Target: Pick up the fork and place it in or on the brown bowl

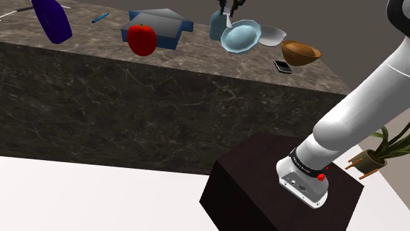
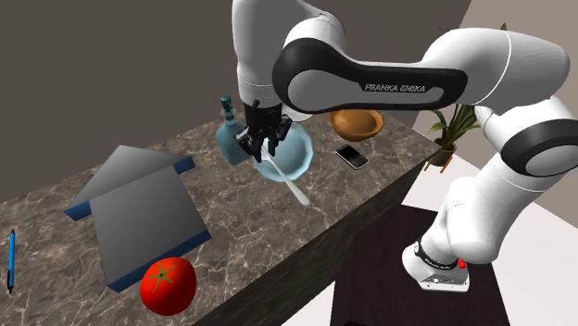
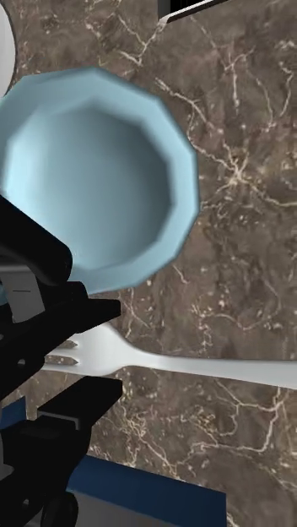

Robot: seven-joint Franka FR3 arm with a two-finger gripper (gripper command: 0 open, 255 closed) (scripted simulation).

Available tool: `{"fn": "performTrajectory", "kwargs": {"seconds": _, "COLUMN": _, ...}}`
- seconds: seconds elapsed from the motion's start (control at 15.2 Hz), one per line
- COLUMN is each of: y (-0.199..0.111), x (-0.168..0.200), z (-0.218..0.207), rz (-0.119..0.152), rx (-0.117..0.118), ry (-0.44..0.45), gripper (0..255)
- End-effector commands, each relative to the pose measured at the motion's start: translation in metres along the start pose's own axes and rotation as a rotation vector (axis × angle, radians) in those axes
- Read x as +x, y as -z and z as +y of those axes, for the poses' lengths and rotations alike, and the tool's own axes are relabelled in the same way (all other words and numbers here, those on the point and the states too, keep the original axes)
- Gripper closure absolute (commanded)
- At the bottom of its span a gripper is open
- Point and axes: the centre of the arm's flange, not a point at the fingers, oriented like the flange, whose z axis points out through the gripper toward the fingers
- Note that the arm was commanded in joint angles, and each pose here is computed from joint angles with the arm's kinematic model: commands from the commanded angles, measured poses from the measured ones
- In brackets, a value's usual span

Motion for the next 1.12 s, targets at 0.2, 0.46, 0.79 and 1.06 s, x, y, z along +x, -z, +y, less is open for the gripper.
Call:
{"fn": "performTrajectory", "kwargs": {"seconds": 0.2, "y": 0.005, "x": 0.01, "z": 0.053, "rz": 0.0, "rx": 0.0, "ry": 0.0, "gripper": 255}}
{"fn": "performTrajectory", "kwargs": {"seconds": 0.46, "y": 0.006, "x": 0.018, "z": 0.105, "rz": 0.0, "rx": 0.0, "ry": 0.0, "gripper": 255}}
{"fn": "performTrajectory", "kwargs": {"seconds": 0.79, "y": 0.007, "x": 0.029, "z": 0.17, "rz": 0.0, "rx": 0.0, "ry": 0.0, "gripper": 255}}
{"fn": "performTrajectory", "kwargs": {"seconds": 1.06, "y": 0.008, "x": 0.038, "z": 0.222, "rz": 0.0, "rx": 0.0, "ry": 0.0, "gripper": 255}}
